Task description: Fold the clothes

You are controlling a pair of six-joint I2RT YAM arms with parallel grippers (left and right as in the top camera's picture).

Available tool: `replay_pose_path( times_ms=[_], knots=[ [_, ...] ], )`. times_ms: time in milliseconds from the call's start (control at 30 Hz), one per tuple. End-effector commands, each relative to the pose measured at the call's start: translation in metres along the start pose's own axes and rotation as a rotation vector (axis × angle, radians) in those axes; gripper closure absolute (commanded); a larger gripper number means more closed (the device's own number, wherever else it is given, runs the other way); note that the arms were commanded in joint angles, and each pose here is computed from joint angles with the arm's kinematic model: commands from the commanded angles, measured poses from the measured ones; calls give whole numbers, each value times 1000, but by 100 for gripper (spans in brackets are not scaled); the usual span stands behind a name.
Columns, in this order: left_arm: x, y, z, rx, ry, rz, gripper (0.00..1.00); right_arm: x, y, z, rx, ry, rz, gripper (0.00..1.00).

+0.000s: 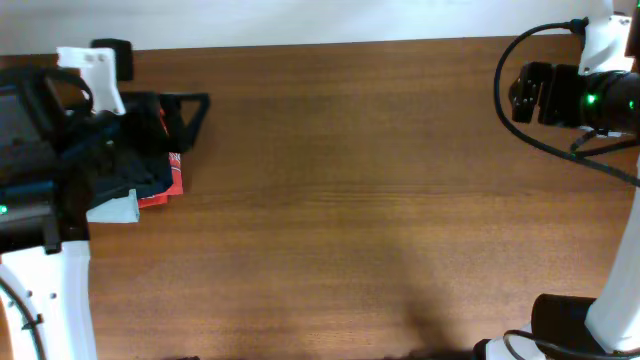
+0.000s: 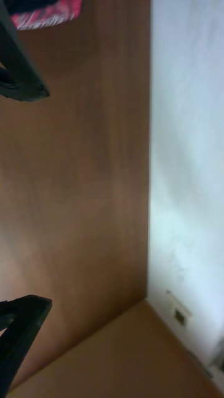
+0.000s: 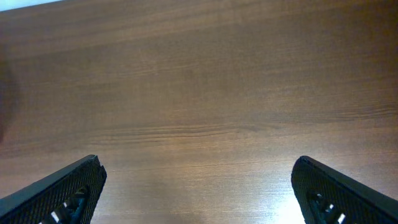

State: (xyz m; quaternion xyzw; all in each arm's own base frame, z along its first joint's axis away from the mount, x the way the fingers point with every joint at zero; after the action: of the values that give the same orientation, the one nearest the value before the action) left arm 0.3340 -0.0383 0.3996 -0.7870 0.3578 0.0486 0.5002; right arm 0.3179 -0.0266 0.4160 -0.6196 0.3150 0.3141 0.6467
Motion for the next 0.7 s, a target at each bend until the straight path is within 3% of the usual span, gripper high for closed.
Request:
replay_pose_path(
  times_ms=[0,367,667],
  knots=[
    [18,7,-4,26,0,51,1,6,0,-3,-8,16,21,1],
    [70,23,17,-27,13,174,1,5,0,-3,-8,17,18,1],
    [78,26,24,-43,6,195,1,-49,14,3,-19,25,-106,1]
  ],
)
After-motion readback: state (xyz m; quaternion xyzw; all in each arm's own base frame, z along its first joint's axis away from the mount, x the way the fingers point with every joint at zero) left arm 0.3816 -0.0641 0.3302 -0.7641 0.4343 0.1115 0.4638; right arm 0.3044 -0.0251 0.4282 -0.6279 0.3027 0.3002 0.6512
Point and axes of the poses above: each gripper's point midway between its finger pads, its own x axis out along the fingers, its own z axis along the line the jaws close on, y = z × x, the point moved 3 cm from there along -x, back along the fingers, and after that the axes turned 6 degrees about -x, right-handed, at the moved point
